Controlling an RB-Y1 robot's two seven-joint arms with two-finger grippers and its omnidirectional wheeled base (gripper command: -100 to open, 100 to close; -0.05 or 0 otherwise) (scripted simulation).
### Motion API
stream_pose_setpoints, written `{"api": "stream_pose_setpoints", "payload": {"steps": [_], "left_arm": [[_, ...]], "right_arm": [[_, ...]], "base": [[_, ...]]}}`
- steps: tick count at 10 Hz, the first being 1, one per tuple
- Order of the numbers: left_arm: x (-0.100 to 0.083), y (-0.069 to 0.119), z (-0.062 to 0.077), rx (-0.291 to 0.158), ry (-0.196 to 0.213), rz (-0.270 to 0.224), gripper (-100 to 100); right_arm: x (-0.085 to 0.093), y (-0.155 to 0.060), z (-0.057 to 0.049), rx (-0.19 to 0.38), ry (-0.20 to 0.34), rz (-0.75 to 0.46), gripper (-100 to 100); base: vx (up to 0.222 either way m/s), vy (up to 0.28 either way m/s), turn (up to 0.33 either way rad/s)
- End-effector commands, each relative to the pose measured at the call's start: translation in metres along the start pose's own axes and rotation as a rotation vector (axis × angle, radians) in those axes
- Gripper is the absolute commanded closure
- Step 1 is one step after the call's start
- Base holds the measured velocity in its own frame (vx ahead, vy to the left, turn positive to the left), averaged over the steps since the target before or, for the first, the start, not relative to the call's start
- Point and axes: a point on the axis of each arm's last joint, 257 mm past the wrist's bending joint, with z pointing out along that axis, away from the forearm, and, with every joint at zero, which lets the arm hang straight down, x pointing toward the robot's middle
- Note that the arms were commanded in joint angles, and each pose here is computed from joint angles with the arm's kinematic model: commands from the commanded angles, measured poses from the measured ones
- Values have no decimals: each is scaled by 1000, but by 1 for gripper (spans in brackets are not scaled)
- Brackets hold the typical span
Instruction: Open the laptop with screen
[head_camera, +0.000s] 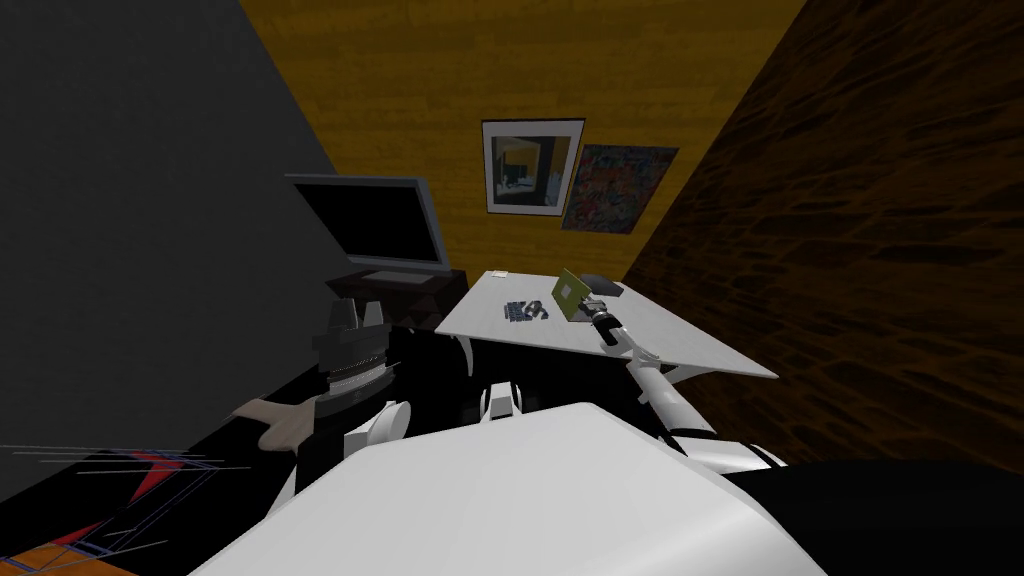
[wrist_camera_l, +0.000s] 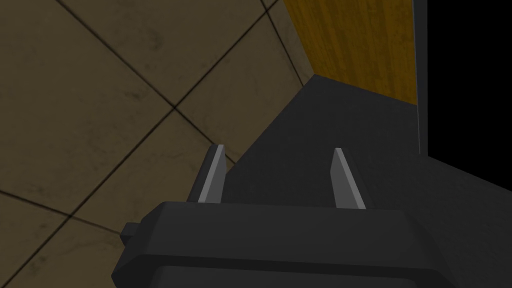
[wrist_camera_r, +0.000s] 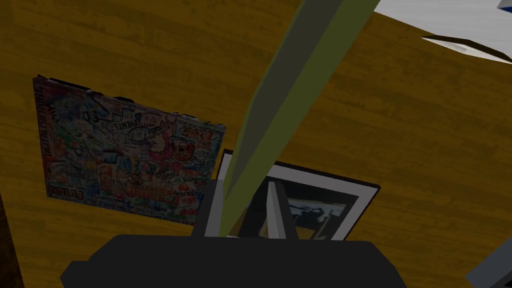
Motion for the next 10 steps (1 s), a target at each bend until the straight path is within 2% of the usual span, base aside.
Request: {"api": "stream_pose_setpoints", "payload": {"steps": [1, 3, 4, 7, 9, 10], "left_arm": [[0, 0, 0, 0, 0, 0, 0], [0, 0, 0, 0, 0, 0, 0], [0, 0, 0, 0, 0, 0, 0], [0, 0, 0, 0, 0, 0, 0], [0, 0, 0, 0, 0, 0, 0], [0, 0, 0, 0, 0, 0, 0]], "right_arm": [[14, 12, -2, -13, 4, 87, 100], [30, 25, -5, -23, 15, 169, 100], [30, 25, -5, -23, 15, 169, 100], [46, 38, -9, -32, 25, 251, 100], [46, 38, -9, -32, 25, 251, 100], [54, 45, -11, -36, 29, 292, 100]], "base": [[16, -65, -59], [32, -102, -89], [18, -56, -10], [11, -39, -36], [3, -25, -22], [6, -34, -37]]}}
